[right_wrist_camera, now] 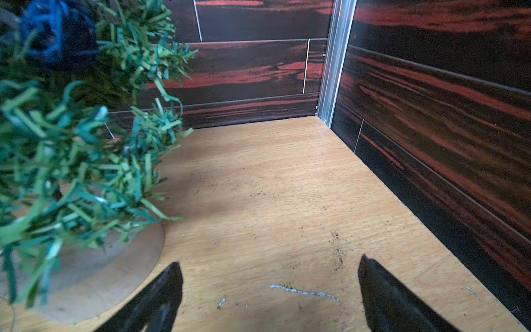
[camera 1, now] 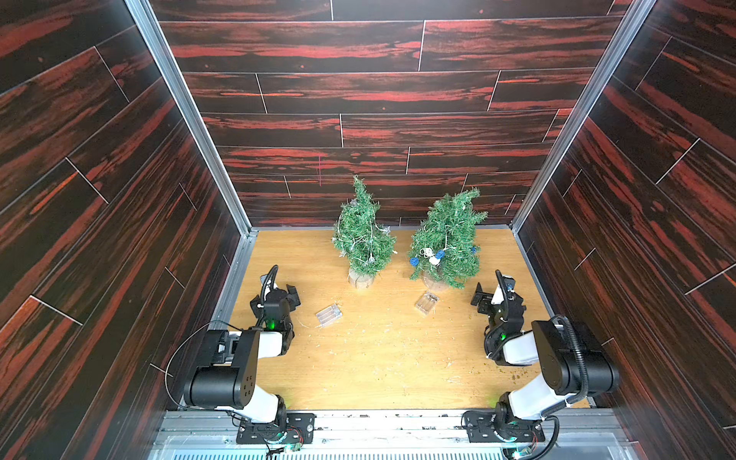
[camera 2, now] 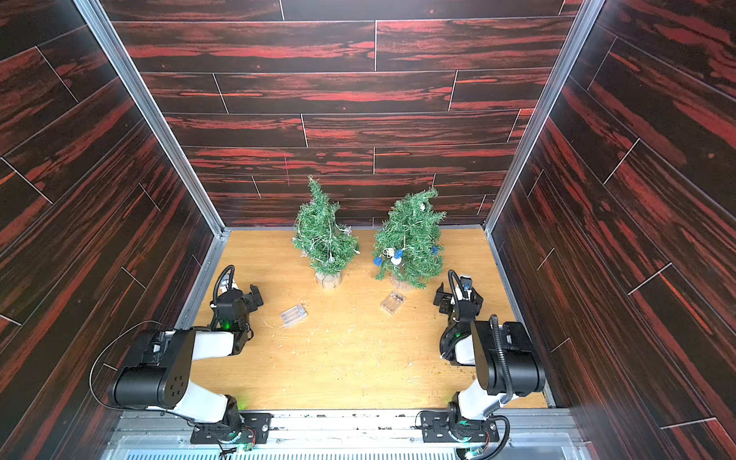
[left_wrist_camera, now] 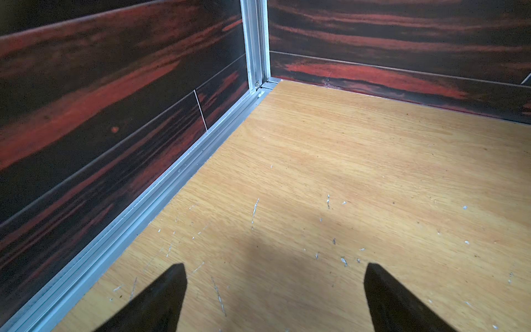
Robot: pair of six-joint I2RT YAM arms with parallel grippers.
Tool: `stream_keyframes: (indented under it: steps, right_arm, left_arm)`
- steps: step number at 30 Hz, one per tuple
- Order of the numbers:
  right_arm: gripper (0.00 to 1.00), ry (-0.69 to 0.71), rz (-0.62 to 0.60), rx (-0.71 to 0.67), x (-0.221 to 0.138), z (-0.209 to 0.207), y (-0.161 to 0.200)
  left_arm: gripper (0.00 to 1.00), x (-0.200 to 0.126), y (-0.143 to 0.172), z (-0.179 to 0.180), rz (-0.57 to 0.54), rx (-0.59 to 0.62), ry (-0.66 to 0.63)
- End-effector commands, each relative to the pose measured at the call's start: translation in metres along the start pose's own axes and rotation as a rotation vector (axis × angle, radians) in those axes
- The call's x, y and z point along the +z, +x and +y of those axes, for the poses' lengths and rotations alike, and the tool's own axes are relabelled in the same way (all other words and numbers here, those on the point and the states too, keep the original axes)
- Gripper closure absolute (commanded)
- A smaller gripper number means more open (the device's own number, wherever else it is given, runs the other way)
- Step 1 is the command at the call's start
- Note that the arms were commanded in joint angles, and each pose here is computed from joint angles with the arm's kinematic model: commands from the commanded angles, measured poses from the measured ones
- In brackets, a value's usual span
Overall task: Remove string lights from the small christmas tree
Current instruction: Move the christmas tree to the center of the board.
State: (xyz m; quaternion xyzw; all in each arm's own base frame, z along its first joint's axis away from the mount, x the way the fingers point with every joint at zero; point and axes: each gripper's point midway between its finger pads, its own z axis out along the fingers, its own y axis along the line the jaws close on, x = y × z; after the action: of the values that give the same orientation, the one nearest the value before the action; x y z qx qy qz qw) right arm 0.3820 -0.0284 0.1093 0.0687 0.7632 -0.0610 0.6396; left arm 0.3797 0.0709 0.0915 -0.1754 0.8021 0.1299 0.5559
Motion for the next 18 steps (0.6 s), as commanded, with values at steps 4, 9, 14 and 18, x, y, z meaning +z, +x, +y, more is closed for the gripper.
stream_keyframes:
  steps: [4, 9, 14, 18]
  right_arm:
    - [0.01, -0.006, -0.042, 0.014, -0.001, 0.001, -0.013]
    - [0.01, -0.006, -0.043, 0.014, -0.001, 0.001, -0.014]
    - [0.01, 0.026, -0.141, 0.024, -0.023, -0.006, -0.022]
    - [0.01, -0.001, -0.201, -0.002, -0.037, 0.001, -0.028]
  left_arm:
    - [0.0, 0.002, -0.008, 0.002, -0.019, -0.016, -0.014]
    - [0.0, 0.002, -0.008, 0.002, -0.02, -0.016, -0.013]
    - [0.0, -0.009, -0.03, -0.023, -0.033, 0.081, 0.083]
    - [0.0, -0.033, -0.061, -0.028, 0.154, -0.034, 0.078]
